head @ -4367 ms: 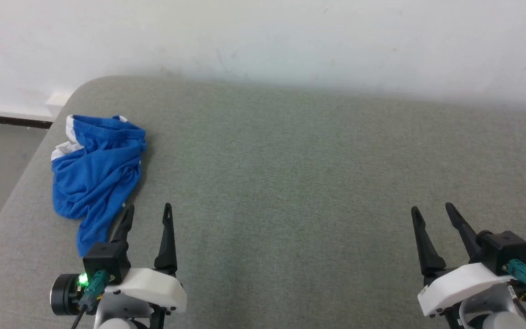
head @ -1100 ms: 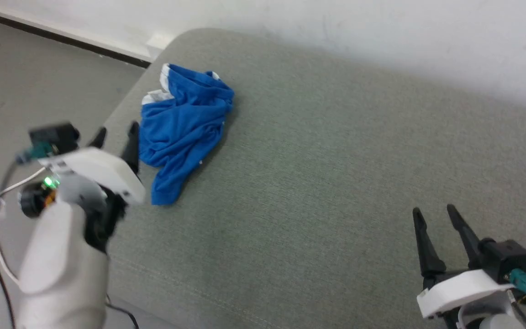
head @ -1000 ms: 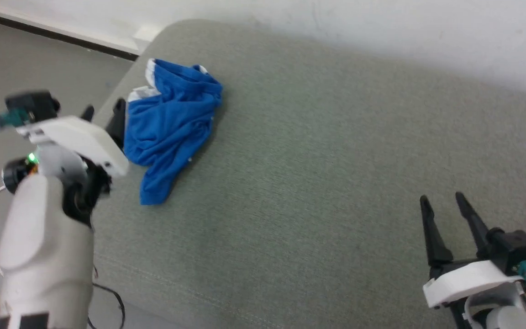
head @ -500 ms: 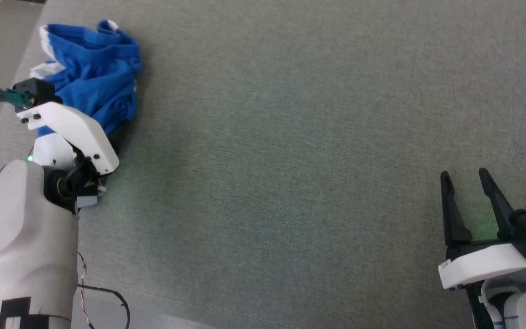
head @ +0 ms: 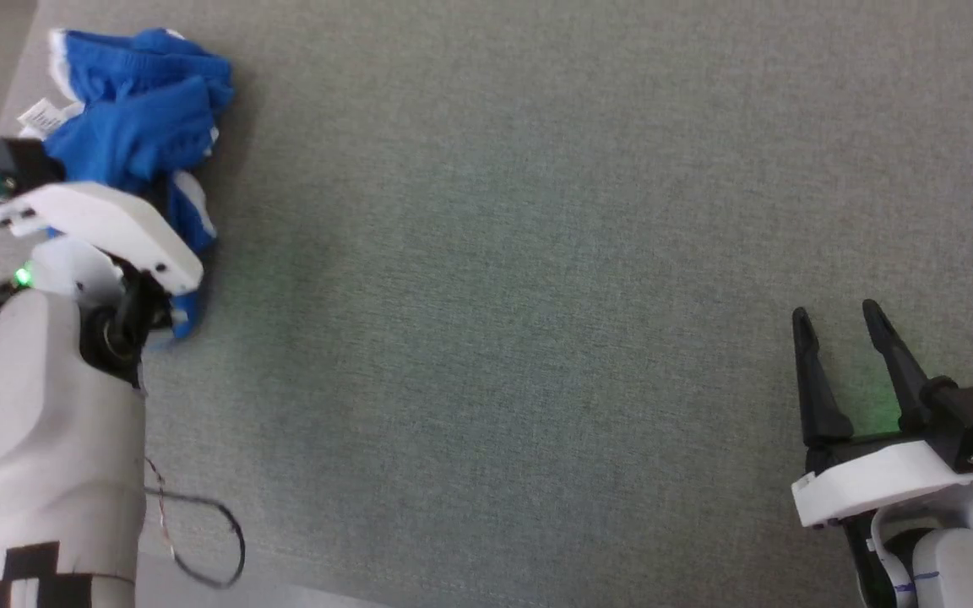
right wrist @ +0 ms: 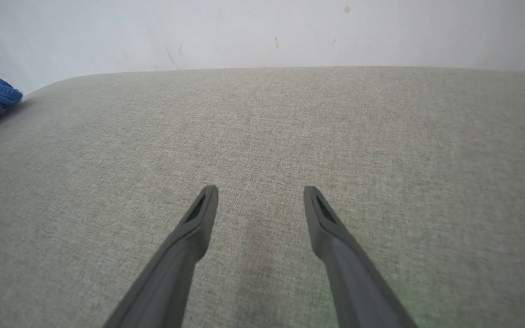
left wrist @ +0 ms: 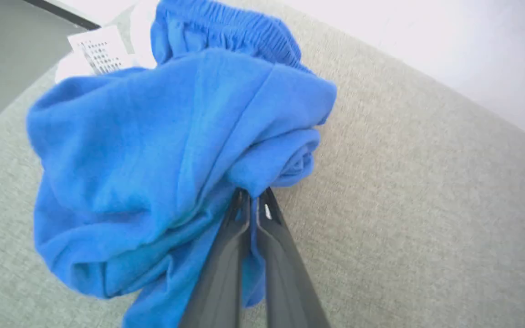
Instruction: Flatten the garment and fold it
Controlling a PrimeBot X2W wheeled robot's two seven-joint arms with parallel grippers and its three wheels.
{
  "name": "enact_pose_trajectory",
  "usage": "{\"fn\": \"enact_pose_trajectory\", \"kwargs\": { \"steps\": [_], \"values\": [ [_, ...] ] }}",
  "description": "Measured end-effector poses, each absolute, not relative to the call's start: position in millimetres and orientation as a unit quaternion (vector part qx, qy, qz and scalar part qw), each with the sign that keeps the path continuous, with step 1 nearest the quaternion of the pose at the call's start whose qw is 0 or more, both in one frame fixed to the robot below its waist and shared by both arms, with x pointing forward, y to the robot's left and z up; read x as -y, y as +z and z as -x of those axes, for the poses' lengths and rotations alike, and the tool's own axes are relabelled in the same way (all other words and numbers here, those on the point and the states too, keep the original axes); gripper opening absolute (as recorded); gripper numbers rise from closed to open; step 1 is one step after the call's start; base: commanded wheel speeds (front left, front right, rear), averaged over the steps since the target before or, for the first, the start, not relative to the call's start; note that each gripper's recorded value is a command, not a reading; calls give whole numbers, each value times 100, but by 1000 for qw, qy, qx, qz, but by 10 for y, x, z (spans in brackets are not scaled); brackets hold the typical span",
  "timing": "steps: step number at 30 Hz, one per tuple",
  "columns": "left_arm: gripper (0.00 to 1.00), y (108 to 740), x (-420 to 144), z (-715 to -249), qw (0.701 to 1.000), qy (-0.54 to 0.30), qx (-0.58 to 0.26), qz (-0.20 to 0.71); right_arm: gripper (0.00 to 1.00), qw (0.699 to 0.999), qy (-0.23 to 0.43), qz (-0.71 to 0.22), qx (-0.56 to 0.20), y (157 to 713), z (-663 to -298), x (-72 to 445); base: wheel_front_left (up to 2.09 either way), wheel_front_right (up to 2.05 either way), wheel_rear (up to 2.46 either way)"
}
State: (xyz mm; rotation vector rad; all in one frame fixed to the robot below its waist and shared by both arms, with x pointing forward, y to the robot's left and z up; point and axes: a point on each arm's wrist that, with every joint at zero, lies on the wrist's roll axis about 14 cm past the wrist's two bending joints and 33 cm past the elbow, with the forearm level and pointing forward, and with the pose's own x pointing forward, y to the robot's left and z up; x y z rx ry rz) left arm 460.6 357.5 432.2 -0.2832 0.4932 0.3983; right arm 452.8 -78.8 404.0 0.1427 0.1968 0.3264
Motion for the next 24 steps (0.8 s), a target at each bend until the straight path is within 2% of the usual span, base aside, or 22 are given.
{"fn": "enact_pose_trajectory", "kwargs": {
  "steps": [3,7,11,14,19,24],
  "values": [
    [0,4771,-3639,-4763,959,192,-165,128,100,979,167,-79,-91,4100,-4494,745,0,0,0],
    [0,5606,-3530,-5026,984,139,-53,101,100,978,168,-92,-81,4188,-4436,728,0,0,0],
    [0,6498,-3126,-5182,996,52,51,58,100,979,163,-106,-70,4286,-4366,751,0,0,0],
    [0,6921,-2676,-5211,994,-14,95,49,100,979,157,-111,-61,4360,-4309,792,0,0,0],
    [0,6860,-1759,-5233,988,-133,64,44,100,984,123,-118,-51,4434,-4222,1027,0,0,0],
    [0,6044,-911,-5012,967,-235,-65,79,100,988,85,-119,-49,4456,-4091,1297,0,0,0]
  ]
}}
